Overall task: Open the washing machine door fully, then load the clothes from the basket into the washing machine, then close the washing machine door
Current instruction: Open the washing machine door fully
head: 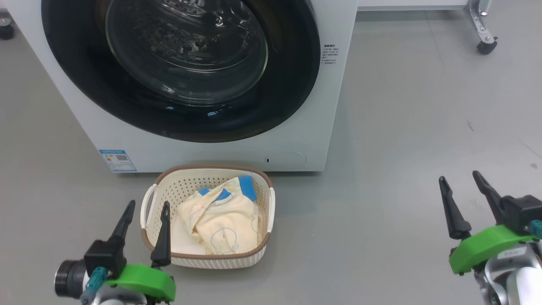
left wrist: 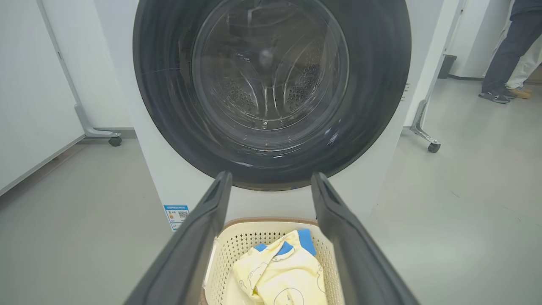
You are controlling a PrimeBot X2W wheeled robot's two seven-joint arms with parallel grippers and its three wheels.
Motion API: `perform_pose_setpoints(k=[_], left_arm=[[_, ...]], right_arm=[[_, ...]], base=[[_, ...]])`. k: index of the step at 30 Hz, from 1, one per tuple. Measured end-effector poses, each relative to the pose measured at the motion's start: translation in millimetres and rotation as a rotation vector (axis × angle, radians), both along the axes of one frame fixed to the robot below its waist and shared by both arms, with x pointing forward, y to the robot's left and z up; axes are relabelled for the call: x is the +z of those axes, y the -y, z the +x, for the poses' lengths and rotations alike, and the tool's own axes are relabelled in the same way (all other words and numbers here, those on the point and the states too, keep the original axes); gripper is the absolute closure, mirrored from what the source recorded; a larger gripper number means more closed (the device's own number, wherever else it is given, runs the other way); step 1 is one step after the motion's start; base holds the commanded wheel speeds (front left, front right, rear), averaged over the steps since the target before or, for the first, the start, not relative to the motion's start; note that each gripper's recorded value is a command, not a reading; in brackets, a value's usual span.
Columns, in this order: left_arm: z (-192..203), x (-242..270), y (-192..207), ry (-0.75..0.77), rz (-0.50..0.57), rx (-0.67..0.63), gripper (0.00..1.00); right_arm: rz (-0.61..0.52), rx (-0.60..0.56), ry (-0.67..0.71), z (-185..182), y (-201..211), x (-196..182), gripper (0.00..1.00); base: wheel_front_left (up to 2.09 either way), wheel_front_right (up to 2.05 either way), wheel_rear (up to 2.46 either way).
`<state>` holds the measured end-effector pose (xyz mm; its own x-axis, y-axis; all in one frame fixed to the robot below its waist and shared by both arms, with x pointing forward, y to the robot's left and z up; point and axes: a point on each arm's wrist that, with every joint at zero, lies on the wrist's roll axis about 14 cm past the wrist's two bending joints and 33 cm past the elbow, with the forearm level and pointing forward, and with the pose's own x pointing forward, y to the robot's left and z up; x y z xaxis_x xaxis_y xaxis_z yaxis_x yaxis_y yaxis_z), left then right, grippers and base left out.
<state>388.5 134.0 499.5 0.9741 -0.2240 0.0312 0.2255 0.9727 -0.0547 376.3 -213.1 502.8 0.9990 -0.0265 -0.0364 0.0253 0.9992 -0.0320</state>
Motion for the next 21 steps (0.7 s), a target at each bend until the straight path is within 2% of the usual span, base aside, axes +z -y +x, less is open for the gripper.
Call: perform_pose_setpoints(k=[8,21], left_arm=[[2.2,0.2,3.9,0.001,0.001,-0.014,0.0],[3.4,-0.5,1.5,0.0,0.01,-0.007,0.0]], right_arm=[[-0.003,-0.007,0.004,-0.4,3.1,-0.1,0.0],[-0.001,-0.008,0.003,-0.4,3.1,-0.9,0.0]], base=[[0.5,0.5,-1.0],[0.02,0.02,-0.03]])
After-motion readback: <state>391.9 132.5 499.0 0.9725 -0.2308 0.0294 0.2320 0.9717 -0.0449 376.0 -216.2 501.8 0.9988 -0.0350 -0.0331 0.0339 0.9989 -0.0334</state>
